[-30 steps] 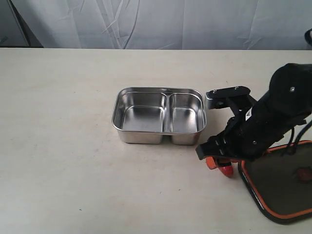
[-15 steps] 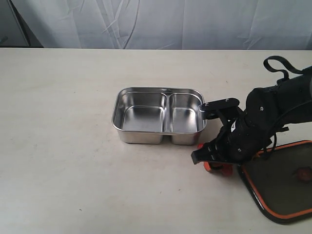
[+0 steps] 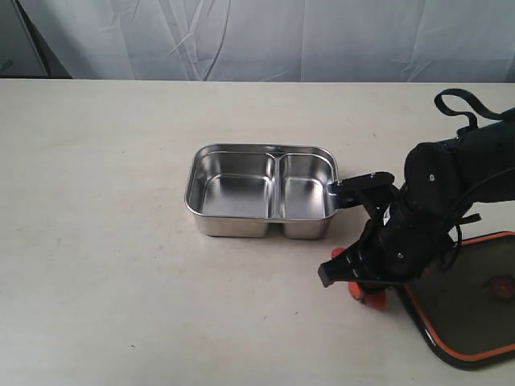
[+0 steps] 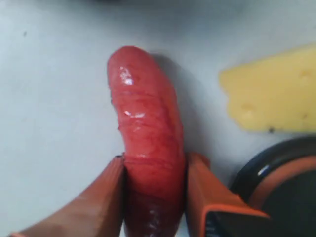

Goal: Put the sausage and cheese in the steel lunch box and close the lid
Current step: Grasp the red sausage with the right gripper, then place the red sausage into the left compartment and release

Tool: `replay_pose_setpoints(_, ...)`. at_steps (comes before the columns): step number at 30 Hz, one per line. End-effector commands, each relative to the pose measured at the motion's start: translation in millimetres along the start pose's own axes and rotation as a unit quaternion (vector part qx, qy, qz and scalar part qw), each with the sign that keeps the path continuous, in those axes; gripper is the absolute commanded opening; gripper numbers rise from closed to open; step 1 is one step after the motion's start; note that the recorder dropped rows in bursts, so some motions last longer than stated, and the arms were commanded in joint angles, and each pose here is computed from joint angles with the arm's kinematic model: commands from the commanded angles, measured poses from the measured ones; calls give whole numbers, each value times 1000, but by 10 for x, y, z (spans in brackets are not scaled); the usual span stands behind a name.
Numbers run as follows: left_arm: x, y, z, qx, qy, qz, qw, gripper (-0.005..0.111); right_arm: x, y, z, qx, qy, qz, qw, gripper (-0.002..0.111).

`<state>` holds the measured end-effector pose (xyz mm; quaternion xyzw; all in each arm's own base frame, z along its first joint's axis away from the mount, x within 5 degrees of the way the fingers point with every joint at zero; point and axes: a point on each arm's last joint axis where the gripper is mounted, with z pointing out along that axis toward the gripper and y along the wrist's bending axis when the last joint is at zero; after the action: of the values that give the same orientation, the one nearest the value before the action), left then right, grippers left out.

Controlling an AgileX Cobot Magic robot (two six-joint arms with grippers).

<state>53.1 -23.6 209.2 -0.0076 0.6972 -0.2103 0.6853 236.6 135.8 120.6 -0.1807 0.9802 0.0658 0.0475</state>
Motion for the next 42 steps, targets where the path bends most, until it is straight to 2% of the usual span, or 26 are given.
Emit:
replay_pose_setpoints(1,13,-1,-5,4,1,3,1000,0,94,171,-334,-16,-20,-13,1000,-1)
replay_pose_setpoints(4,13,-1,-5,4,1,3,1000,0,143,218,-635,-26,-46,29,998,-1)
replay_pose_setpoints(8,13,-1,-5,4,1,3,1000,0,108,277,-976,-55,-115,34,991,-1)
replay_pose_setpoints(11,13,-1,-5,4,1,3,1000,0,-77,377,-1166,-93,-202,-19,975,-1)
replay_pose_setpoints(13,13,-1,-5,4,1,3,1000,0,-244,460,-1204,-118,-220,-44,967,-1)
replay_pose_setpoints(15,13,0,-5,3,0,3,1000,0,-449,525,-1156,-132,-211,-51,967,-1)
replay_pose_setpoints(21,11,2,-5,2,0,3,1000,0,-1039,621,-817,-107,-186,-96,972,-1)
replay_pose_setpoints(26,11,2,-5,2,0,3,1000,0,-1243,841,-486,-104,-152,-173,968,-1)
replay_pose_setpoints(35,11,2,-5,2,0,3,1000,0,-1408,882,-205,-92,-140,-149,974,-1)
replay_pose_setpoints(37,11,2,-5,2,0,3,1000,0,-1411,865,-190,-82,-140,-159,974,5)
replay_pose_setpoints(39,11,2,-5,2,0,3,1000,0,-1411,864,-189,-82,-140,-153,975,24)
replay_pose_setpoints(40,11,2,-5,2,0,3,1000,0,-1411,864,-189,-82,-140,-153,975,39)
replay_pose_setpoints(42,11,2,-5,2,0,3,1000,0,-1407,864,-188,-82,-137,-153,975,57)
